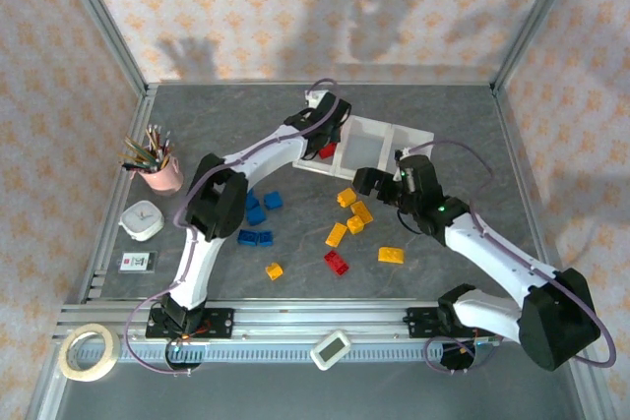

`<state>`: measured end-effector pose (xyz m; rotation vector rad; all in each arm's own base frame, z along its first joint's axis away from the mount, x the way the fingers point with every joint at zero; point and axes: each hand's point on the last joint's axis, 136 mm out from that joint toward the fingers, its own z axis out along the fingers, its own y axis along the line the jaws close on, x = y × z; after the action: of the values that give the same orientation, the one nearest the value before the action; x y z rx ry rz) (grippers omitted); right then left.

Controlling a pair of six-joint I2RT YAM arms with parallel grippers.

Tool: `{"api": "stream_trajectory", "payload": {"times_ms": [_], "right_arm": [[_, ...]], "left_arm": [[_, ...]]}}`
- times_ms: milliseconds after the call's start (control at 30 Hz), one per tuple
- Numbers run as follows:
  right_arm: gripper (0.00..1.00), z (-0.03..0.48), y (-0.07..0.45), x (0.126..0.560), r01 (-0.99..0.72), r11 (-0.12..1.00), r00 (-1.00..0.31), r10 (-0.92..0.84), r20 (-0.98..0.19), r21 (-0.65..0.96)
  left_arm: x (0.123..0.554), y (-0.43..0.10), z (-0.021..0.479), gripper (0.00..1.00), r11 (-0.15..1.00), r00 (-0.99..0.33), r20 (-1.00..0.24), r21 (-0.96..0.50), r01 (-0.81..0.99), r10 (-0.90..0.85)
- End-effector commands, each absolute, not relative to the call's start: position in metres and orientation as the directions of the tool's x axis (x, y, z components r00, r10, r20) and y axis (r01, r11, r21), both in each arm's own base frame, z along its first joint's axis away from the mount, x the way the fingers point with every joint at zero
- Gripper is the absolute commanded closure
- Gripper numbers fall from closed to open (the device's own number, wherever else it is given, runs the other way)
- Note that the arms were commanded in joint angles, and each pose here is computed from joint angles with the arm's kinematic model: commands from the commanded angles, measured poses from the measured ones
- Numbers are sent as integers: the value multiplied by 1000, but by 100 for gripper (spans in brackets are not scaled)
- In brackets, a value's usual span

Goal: Sort the legos into containers by color
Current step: Place the lego in the container.

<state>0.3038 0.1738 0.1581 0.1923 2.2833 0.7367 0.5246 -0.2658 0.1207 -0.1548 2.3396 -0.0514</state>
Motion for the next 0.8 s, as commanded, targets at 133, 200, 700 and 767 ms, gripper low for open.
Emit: {"api": "stream_trajectory", "payload": {"times_ms": [133,200,700,767], "right_arm": [[0,174,170,313,-84,843,-704,327,-631,531],[0,175,169,312,-85,846,-704,323,-633,527],[0,144,160,262,-47,828,-797,306,-521,559],[0,138,159,252,-41,823,-813,302,-498,567]], "left_arm": [[527,-258,160,45,993,-676,-728,-84,-78,-114],[522,-256,168,42,994,-677,-728,-87,-70,-112],[357,-267,183,35,964,-744,-654,-261,47,-140],[330,-264,173,34,960,-762,-629,-278,36,-153]]}}
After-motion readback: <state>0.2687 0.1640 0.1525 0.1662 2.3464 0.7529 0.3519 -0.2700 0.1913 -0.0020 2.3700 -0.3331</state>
